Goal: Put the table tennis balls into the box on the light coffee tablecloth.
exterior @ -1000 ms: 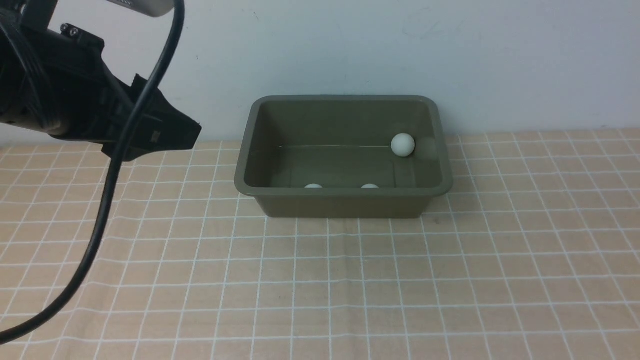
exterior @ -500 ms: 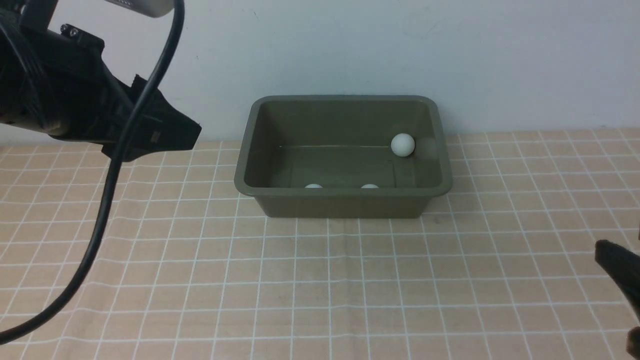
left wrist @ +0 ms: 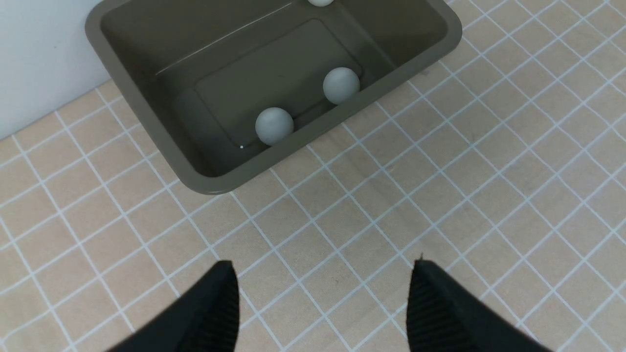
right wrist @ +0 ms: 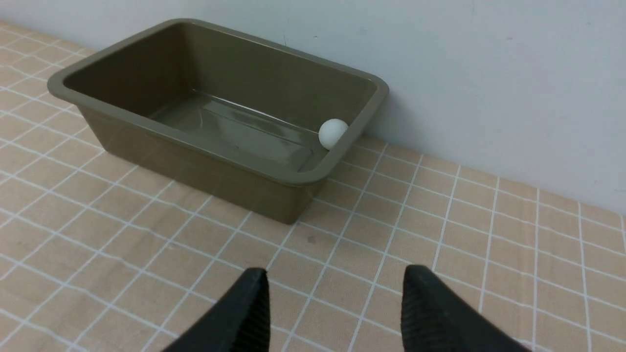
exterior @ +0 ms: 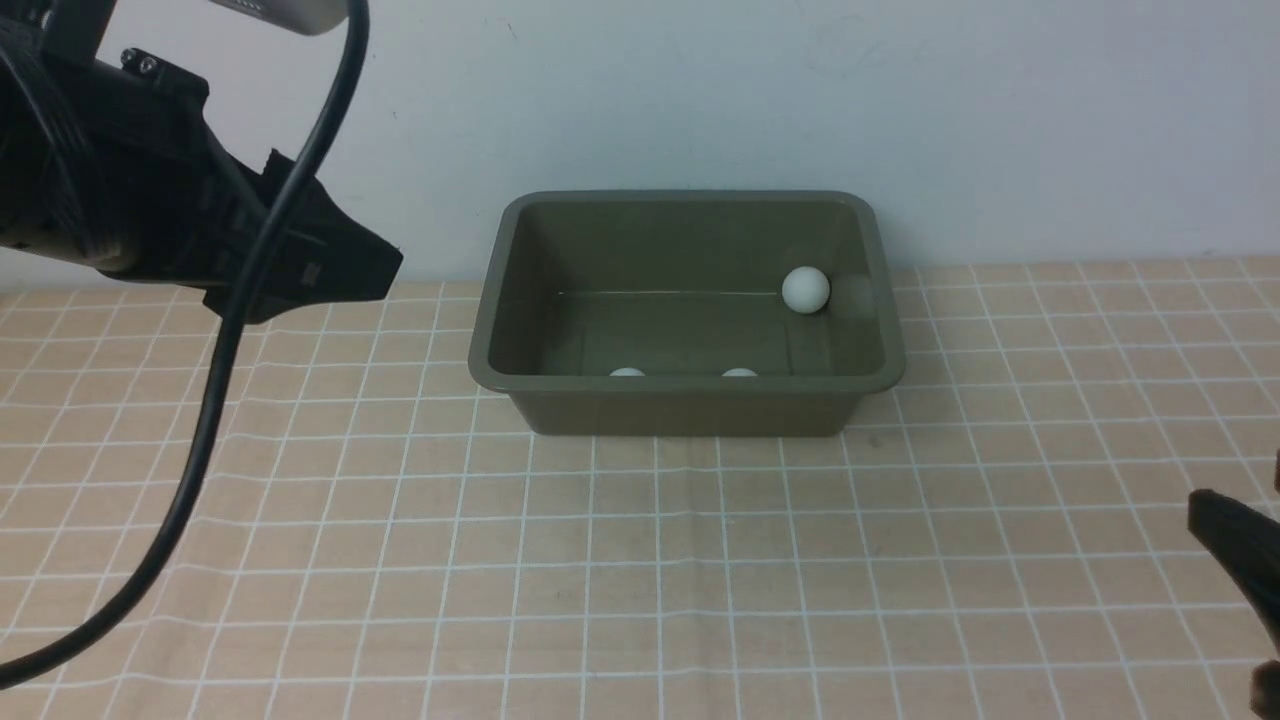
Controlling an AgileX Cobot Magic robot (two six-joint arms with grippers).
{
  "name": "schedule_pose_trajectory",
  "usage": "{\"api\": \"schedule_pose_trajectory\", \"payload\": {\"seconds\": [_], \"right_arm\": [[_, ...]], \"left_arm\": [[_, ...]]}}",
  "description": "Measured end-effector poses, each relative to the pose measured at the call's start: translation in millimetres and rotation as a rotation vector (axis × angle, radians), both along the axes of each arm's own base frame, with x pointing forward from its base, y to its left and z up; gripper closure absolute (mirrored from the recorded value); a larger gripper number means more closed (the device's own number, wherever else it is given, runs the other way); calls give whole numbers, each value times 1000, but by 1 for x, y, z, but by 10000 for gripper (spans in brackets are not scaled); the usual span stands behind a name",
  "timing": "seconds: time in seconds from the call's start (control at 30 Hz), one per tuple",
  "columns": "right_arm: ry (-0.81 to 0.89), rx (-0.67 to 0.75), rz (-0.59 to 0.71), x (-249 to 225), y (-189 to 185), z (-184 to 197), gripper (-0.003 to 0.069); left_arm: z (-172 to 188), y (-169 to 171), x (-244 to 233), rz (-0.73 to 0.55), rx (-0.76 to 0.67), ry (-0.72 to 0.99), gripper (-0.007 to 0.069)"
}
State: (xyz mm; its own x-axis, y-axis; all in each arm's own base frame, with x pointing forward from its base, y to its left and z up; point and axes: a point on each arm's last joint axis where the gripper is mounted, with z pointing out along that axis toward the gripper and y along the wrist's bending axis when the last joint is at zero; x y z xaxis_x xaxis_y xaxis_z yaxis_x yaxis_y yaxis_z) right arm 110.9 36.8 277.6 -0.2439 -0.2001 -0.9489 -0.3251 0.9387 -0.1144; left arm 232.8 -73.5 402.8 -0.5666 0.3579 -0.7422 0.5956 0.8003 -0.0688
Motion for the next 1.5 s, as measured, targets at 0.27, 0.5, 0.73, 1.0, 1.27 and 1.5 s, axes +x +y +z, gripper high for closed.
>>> {"api": "schedule_pose_trajectory", "payload": {"seconds": [0.27, 0.5, 0.73, 1.0, 1.27, 1.5], "right_arm": [[1, 0, 0, 0, 0, 0, 312], [21, 71, -7, -2, 1, 0, 312], [-4, 110, -35, -7, -4, 4, 312], [-126, 111, -242, -21, -30, 12, 312], [-125, 150, -371, -39, -41, -24, 312], [-129, 170, -409, -50, -43, -49, 312]], "left_arm": [[0, 0, 0, -5, 5, -4, 239], [0, 0, 0, -8, 6, -4, 239], [0, 0, 0, -8, 6, -4, 239], [0, 0, 0, -8, 6, -4, 239], [0, 0, 0, -11, 9, -6, 239], [-1, 0, -2, -21, 14, 12, 239]]}}
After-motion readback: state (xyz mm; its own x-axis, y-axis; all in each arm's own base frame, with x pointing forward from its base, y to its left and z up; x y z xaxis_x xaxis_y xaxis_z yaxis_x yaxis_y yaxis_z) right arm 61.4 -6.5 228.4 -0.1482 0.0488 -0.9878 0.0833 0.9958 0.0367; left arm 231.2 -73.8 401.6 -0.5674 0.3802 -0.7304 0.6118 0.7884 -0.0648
